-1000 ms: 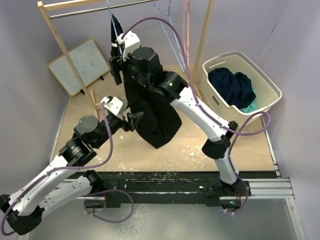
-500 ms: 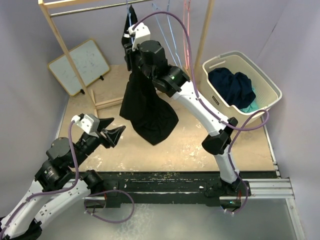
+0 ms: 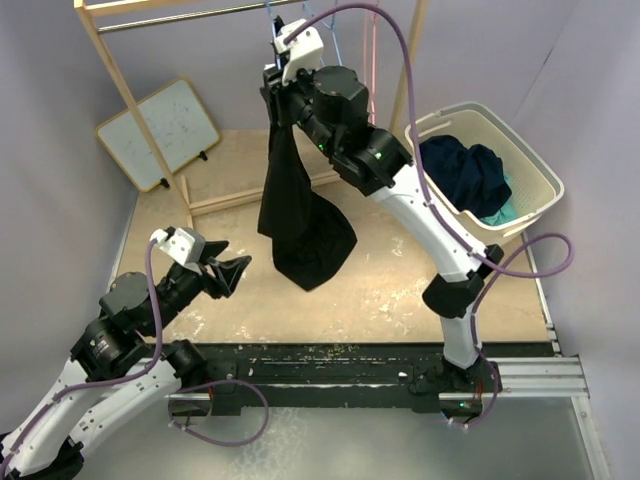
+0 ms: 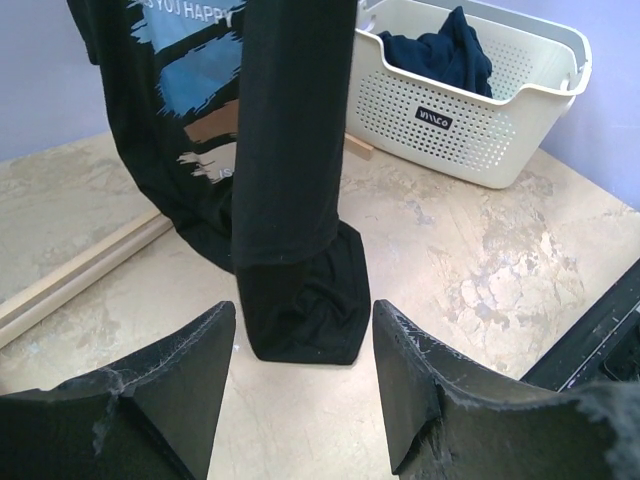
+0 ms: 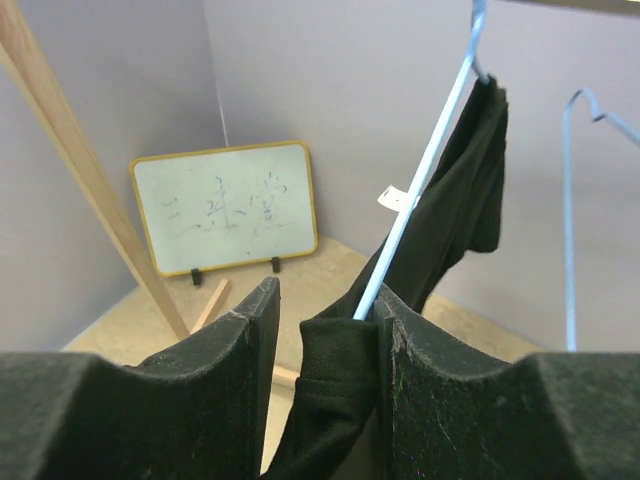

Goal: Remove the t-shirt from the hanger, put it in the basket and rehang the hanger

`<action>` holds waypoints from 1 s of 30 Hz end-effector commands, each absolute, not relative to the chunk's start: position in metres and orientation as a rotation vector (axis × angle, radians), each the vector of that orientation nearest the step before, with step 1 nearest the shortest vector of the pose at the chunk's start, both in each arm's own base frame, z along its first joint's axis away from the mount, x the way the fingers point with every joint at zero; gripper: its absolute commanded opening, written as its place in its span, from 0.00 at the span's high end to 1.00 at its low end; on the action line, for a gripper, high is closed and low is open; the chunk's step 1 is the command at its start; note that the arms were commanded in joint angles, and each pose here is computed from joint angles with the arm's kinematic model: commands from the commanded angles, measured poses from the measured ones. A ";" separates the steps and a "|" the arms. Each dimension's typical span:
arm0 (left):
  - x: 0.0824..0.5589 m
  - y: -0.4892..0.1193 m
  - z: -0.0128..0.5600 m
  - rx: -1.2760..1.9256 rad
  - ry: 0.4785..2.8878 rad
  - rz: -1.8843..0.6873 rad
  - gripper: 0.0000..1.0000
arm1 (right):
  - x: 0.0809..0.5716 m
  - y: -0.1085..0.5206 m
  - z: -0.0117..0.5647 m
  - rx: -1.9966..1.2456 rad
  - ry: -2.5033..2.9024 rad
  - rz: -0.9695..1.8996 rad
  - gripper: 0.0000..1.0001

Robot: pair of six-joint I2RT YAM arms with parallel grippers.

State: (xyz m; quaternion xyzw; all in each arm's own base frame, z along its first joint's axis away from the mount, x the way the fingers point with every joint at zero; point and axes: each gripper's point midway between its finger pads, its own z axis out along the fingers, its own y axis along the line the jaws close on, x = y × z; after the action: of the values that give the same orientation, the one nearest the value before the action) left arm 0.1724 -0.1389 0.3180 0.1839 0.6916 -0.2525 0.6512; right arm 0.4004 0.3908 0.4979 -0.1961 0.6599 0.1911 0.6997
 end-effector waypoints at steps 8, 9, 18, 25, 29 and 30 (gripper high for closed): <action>0.174 -0.141 0.327 0.402 1.552 -0.592 0.40 | 0.362 0.344 0.590 -0.458 1.198 0.393 1.00; 0.174 -0.141 0.326 0.402 1.553 -0.591 0.40 | 0.360 0.342 0.590 -0.465 1.198 0.392 1.00; 0.169 -0.140 0.334 0.413 1.508 -0.606 0.33 | 0.311 0.321 0.595 -0.506 1.170 0.538 1.00; 0.166 -0.136 0.344 0.400 1.448 -0.611 0.28 | 0.261 0.281 0.586 -0.511 1.200 0.639 1.00; 0.161 -0.138 0.360 0.418 1.378 -0.638 0.23 | 0.228 0.268 0.555 -0.576 1.271 0.728 1.00; 0.159 -0.140 0.370 0.429 1.348 -0.647 0.22 | 0.217 0.266 0.544 -0.610 1.291 0.757 1.00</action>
State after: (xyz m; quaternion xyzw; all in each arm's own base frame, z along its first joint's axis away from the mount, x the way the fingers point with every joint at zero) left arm 0.1642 -0.1358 0.3345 0.1845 0.6605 -0.2698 0.6759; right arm 0.2584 0.2808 0.5389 -0.2619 0.5978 0.2748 0.7061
